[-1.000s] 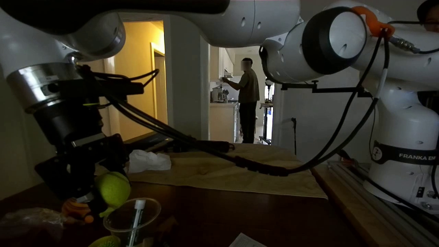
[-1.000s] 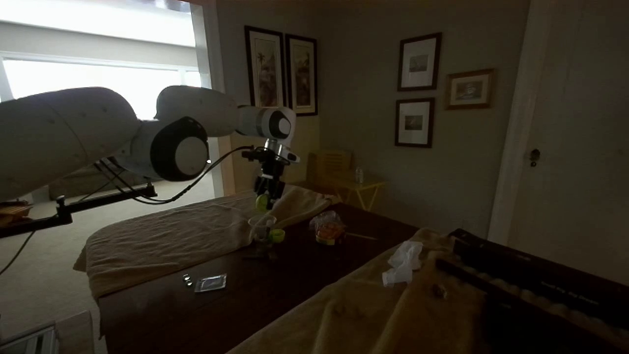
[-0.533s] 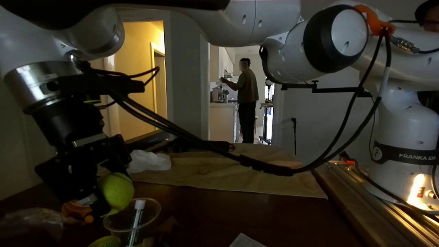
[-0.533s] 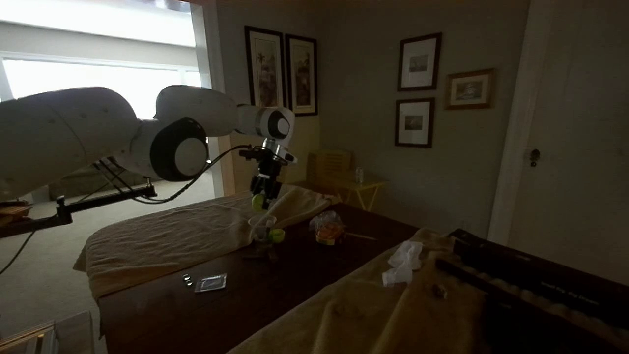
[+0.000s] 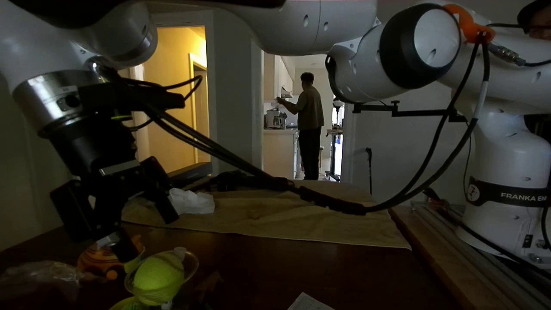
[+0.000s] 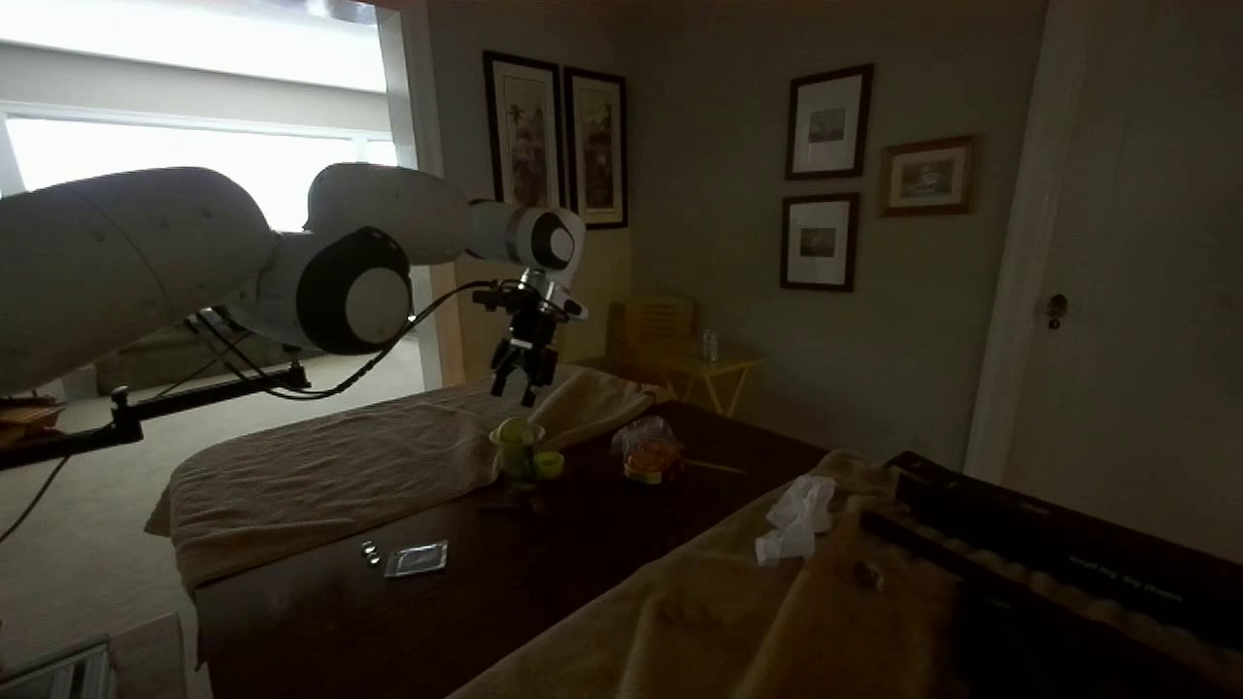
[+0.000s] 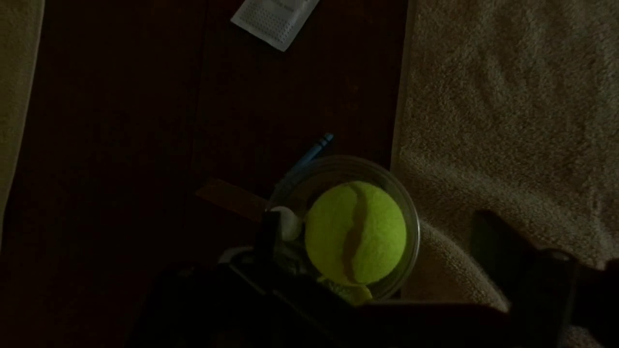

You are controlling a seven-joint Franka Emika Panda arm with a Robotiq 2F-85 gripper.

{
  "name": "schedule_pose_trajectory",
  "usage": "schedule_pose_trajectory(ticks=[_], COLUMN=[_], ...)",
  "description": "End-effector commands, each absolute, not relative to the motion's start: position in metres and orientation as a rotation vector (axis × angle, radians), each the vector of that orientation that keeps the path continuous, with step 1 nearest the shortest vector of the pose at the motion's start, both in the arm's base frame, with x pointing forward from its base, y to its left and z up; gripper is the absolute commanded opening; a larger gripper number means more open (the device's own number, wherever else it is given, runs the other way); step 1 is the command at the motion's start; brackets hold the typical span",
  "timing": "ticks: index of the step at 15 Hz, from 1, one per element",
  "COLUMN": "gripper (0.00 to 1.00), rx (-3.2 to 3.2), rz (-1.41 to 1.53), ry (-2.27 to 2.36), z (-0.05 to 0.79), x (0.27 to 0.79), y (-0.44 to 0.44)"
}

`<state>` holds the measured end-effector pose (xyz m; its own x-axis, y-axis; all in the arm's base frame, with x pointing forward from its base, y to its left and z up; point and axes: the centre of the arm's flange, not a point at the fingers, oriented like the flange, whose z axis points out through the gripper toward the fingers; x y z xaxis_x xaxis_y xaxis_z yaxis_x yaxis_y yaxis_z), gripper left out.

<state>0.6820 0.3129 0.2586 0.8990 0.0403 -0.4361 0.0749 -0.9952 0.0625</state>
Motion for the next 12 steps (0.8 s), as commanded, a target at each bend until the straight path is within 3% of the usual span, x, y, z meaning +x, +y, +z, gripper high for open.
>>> schedule_pose_trajectory(ticks=[1,5,12], gripper=[1.00,1.00,1.00], rx=[2.988,2.887,2.741], rz=[-0.706,-0.495,-0.139], ry=[0.065,-0.056,0.129], z=[0.270,0.265,0.256], x=[0.700,0.715,0.748], y=[0.314,0.289,0.238])
